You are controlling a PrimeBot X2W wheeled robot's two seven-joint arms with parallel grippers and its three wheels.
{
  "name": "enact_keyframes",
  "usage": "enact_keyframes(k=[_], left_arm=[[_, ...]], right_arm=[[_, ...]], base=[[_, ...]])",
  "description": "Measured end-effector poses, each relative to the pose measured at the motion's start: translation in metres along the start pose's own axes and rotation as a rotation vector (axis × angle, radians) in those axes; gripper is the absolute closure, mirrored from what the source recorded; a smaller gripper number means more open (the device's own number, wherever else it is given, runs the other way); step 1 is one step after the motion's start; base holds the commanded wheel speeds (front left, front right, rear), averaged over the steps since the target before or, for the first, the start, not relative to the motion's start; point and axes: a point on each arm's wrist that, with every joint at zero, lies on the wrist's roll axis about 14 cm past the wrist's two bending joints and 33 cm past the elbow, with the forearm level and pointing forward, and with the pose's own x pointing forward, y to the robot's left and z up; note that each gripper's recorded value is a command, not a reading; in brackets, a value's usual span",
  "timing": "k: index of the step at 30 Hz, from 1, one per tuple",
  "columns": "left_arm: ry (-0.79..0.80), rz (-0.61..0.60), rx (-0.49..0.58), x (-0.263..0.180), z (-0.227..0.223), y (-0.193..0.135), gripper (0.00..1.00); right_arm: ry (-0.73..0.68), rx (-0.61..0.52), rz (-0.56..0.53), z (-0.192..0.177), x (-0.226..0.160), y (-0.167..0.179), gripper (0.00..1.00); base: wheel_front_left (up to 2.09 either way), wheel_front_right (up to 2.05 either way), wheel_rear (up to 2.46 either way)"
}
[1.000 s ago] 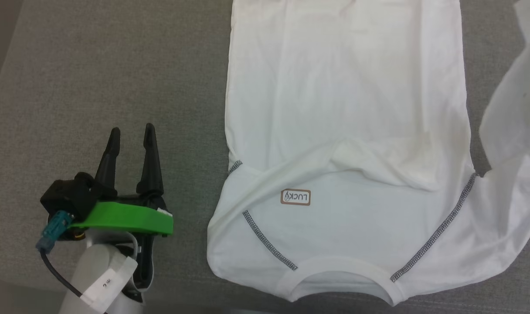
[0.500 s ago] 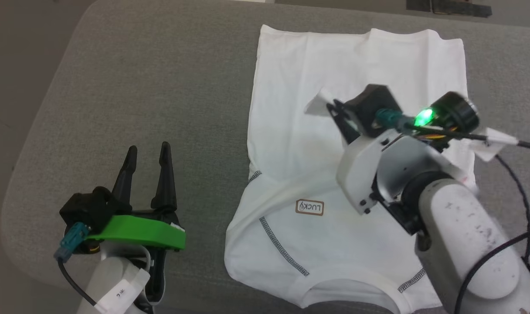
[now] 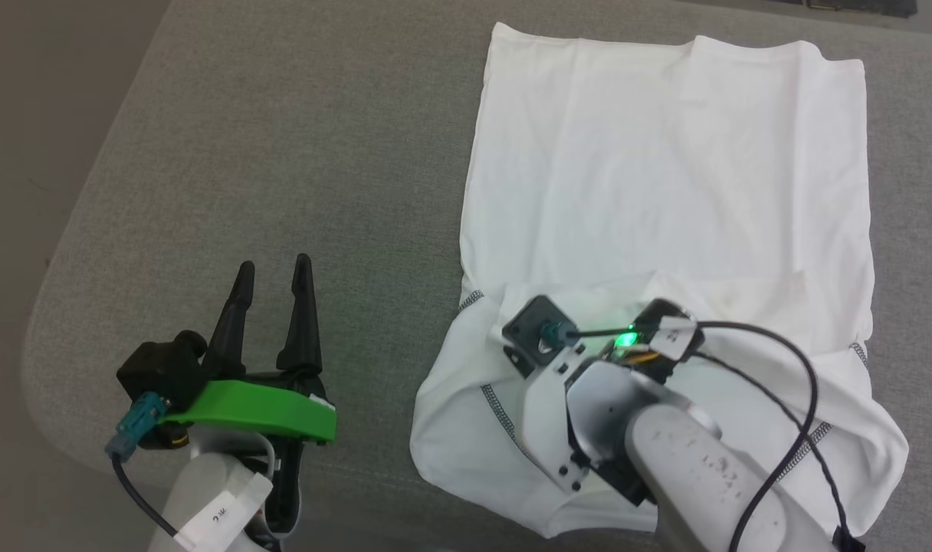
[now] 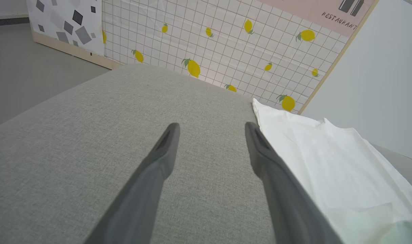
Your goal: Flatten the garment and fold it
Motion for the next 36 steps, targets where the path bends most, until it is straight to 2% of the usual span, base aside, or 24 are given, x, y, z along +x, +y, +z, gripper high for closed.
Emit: enact_keyframes(k=[6,7,8,10,13,17,19,21,28,33,36], left_arm=[[0.006,-0.006,-0.011,0.000,-0.003,-0.003,0.00],[0.006,-0.009,-0.013,0.000,-0.003,-0.004,0.00],[0.006,-0.011,-0.015,0.000,-0.003,-0.004,0.00],[0.004,-0.016,-0.018,0.000,-0.002,-0.007,0.00],[0.001,-0.029,-0.014,0.001,-0.001,-0.011,0.00],[-0.001,-0.056,-0.010,0.002,-0.001,-0.018,0.00],[0.003,-0.070,-0.011,0.003,-0.002,-0.023,0.00],[0.006,-0.085,-0.010,0.004,-0.003,-0.027,0.00],[0.029,-0.153,0.038,0.019,-0.002,-0.040,0.00],[0.023,-0.236,0.116,0.055,0.012,-0.058,0.00],[0.020,-0.274,0.164,0.082,0.021,-0.067,0.00]], right_arm=[[0.107,0.004,0.073,-0.039,0.003,0.030,1.00],[0.115,0.012,0.087,-0.043,0.002,0.036,0.46],[0.121,0.026,0.096,-0.046,0.001,0.040,0.00],[0.094,0.054,0.098,-0.042,-0.001,0.041,0.00],[-0.022,0.113,0.077,-0.016,-0.007,0.032,0.00],[-0.263,0.174,-0.007,0.035,-0.030,0.002,0.00],[-0.446,0.192,-0.074,0.069,-0.053,-0.020,0.00],[-0.554,0.208,-0.152,0.083,-0.075,-0.042,0.00],[-0.737,0.230,-0.492,0.066,-0.154,-0.116,0.00],[-0.754,0.246,-0.688,0.032,-0.195,-0.152,0.00],[-0.739,0.262,-0.757,0.013,-0.206,-0.165,0.00]], base=[[0.00,0.00,0.00],[0.00,0.00,0.00],[0.00,0.00,0.00],[0.00,0.00,0.00],[0.00,0.00,0.00],[0.00,0.00,0.00],[0.00,0.00,0.00],[0.00,0.00,0.00],[0.00,0.00,0.00],[0.00,0.00,0.00],[0.00,0.00,0.00]])
